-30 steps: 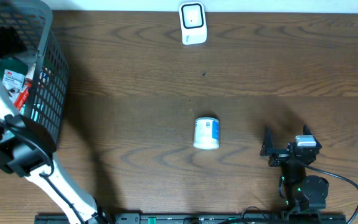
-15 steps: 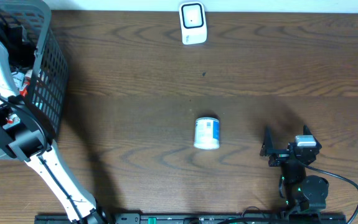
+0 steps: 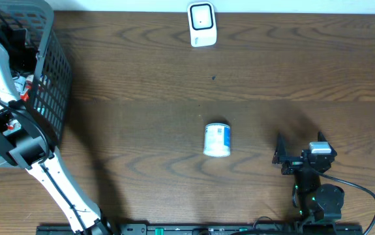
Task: Scan the item barcode
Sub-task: 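Move the left gripper back into the basket over the green-capped jar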
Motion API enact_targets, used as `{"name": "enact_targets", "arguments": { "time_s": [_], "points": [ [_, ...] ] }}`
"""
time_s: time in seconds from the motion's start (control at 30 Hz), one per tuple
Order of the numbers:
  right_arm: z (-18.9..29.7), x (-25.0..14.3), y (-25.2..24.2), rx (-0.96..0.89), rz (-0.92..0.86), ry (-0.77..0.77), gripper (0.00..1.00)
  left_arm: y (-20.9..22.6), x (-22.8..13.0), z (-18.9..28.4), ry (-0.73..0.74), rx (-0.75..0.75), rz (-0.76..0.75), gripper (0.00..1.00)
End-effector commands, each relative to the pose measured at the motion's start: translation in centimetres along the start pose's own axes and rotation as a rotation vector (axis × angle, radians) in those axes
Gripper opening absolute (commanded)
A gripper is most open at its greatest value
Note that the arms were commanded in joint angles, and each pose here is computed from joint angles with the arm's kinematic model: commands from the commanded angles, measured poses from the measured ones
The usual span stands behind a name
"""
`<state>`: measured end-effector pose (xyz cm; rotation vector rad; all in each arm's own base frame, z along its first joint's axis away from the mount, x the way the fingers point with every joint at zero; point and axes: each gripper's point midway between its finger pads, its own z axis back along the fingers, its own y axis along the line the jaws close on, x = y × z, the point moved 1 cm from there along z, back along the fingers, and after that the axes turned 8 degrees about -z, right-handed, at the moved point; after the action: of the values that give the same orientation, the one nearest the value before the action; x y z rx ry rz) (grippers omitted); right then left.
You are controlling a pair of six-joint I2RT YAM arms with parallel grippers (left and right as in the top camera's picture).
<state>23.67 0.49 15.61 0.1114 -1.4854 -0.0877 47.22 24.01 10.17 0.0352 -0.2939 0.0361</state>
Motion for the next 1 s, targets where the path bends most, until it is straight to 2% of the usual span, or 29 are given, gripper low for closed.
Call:
{"name": "enact_targets", "arguments": {
  "time_s": [0.0,0.2,0.3,0.47,0.7,0.83,0.97],
  "points": [
    [0.0,0.0,-0.3,-0.016,-0.011,-0.002,0.99,-0.3,-1.6,-3.7,0.072,-0.049,0.0,0.82],
    [0.0,0.0,-0.3,-0.016,-0.011,-0.002,0.99,-0.7,-2.1,-3.9,0.091,-0.064,0.011,0.82],
    [0.0,0.0,-0.3,-0.016,-0.011,-0.002,0.99,-1.0,-0.6,-2.3,0.023,-0.087,0.043,0.82],
    [0.0,0.0,-0.3,-0.016,-0.011,-0.002,0.99,-0.9,1.9,5.1,-0.124,-0.036,0.071,0.83],
    [0.0,0.0,-0.3,-0.016,-0.011,-0.002,0.99,-1.5,2.9,14.8,-0.288,0.029,0.089,0.83],
    [0.0,0.0,-0.3,-0.016,-0.011,-0.002,0.99,-1.7,2.6,15.2,-0.281,0.029,0.075,0.88],
    [0.0,0.0,-0.3,-0.016,-0.011,-0.002,0.99,-1.9,1.5,12.0,-0.202,-0.003,0.077,0.89]
  ]
}}
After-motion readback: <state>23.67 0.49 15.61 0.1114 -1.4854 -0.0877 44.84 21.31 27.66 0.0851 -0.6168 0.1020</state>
